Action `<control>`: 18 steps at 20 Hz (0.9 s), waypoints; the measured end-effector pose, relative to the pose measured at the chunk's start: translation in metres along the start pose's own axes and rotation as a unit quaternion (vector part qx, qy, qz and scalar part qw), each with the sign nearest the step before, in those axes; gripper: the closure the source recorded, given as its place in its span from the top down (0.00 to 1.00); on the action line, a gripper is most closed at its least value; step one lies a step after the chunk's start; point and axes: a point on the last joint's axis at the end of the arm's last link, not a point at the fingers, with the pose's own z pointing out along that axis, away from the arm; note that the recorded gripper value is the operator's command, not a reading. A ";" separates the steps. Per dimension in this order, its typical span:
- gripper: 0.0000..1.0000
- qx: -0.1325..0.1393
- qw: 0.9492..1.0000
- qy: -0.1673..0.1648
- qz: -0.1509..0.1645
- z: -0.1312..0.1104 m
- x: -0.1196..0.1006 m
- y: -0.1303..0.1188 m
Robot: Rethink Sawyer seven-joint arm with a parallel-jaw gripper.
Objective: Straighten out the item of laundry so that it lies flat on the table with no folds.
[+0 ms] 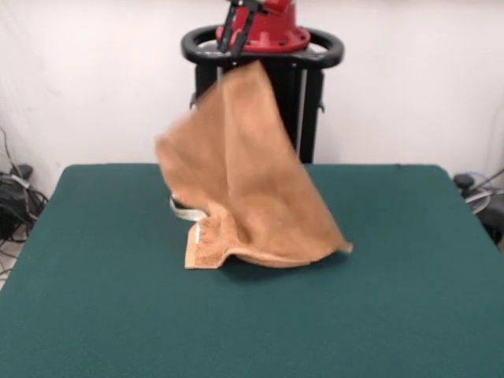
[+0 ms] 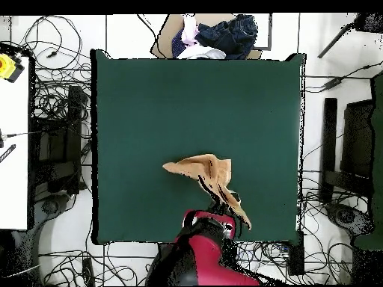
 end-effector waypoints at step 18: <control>0.00 0.029 0.997 -0.013 0.064 0.001 -0.017 -0.064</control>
